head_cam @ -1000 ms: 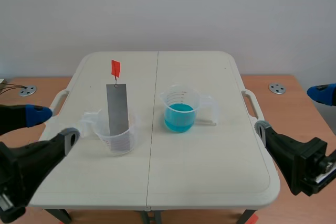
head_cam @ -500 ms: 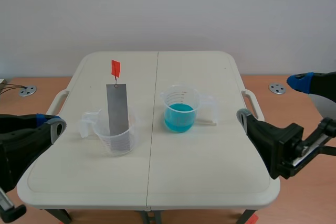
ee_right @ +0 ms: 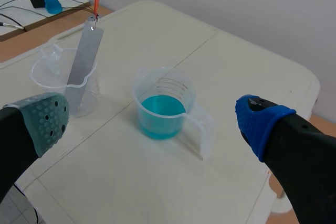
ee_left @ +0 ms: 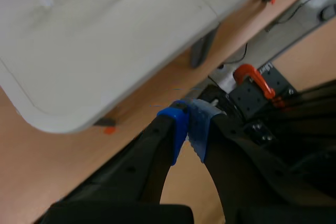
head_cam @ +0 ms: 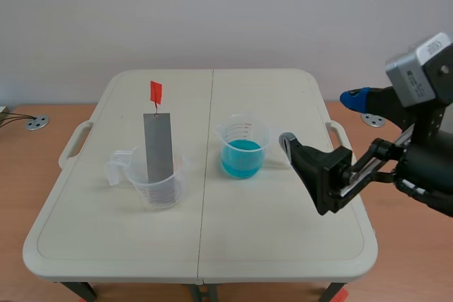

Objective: Hold the metal plate by the orange handle, dip it into the blue solution, take it out and point at it, then put the plate back in the beaker on the left.
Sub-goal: 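Lift the metal plate out of the left beaker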

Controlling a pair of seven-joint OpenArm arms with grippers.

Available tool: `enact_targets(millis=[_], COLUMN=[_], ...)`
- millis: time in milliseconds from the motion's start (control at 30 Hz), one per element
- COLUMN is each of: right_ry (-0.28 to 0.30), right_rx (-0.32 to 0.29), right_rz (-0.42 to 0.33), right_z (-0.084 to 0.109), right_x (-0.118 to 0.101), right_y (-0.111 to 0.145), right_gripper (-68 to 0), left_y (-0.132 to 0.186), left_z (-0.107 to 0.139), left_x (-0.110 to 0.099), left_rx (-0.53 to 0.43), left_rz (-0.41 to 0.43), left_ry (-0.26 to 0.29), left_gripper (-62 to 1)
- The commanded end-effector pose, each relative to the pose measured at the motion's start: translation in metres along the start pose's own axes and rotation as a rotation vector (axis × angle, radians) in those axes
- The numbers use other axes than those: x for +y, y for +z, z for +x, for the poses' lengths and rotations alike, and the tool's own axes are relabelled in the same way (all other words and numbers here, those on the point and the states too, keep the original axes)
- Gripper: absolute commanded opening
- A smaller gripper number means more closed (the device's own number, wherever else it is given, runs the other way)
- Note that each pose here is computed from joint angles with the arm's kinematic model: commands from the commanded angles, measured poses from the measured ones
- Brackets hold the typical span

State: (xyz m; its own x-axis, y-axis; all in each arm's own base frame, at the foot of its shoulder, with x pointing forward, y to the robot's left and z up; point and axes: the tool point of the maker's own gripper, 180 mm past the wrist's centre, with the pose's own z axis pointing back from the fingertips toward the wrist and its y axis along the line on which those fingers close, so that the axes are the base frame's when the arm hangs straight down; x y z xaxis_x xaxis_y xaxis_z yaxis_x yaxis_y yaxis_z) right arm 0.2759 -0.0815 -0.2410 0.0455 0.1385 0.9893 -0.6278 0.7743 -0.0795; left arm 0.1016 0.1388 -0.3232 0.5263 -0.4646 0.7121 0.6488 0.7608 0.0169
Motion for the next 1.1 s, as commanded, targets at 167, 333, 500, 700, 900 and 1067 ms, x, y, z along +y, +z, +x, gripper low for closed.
enact_targets(millis=[167,333,500,700,900,1067], right_ry=[-0.036,-0.057,-0.065,-0.086,-0.099,-0.103], right_rx=[-0.063,-0.087,-0.086,-0.081,-0.074,-0.058], right_rz=[0.004,0.023,0.062,0.1,0.139,0.177], right_z=[0.011,0.014,0.016,0.013,0.011,0.01], right_x=[-0.001,0.003,0.011,0.018,0.027,0.038], right_y=[-0.026,-0.047,-0.067,-0.093,-0.117,-0.139], right_gripper=[-1.2,-1.2,-1.2,-1.2,-1.2,-1.2], left_y=[0.011,0.021,0.025,0.026,0.025,0.025], left_z=[-0.035,-0.051,-0.058,-0.062,-0.061,-0.061], left_x=[-0.013,-0.026,-0.032,-0.031,-0.031,-0.031], left_rx=[0.137,0.194,0.219,0.238,0.237,0.236], left_rz=[-0.019,-0.047,-0.059,-0.058,-0.057,-0.057], left_ry=[0.027,0.054,0.064,0.064,0.063,0.063], left_gripper=[-59.0,-59.0,-59.0,-59.0,-59.0,-59.0])
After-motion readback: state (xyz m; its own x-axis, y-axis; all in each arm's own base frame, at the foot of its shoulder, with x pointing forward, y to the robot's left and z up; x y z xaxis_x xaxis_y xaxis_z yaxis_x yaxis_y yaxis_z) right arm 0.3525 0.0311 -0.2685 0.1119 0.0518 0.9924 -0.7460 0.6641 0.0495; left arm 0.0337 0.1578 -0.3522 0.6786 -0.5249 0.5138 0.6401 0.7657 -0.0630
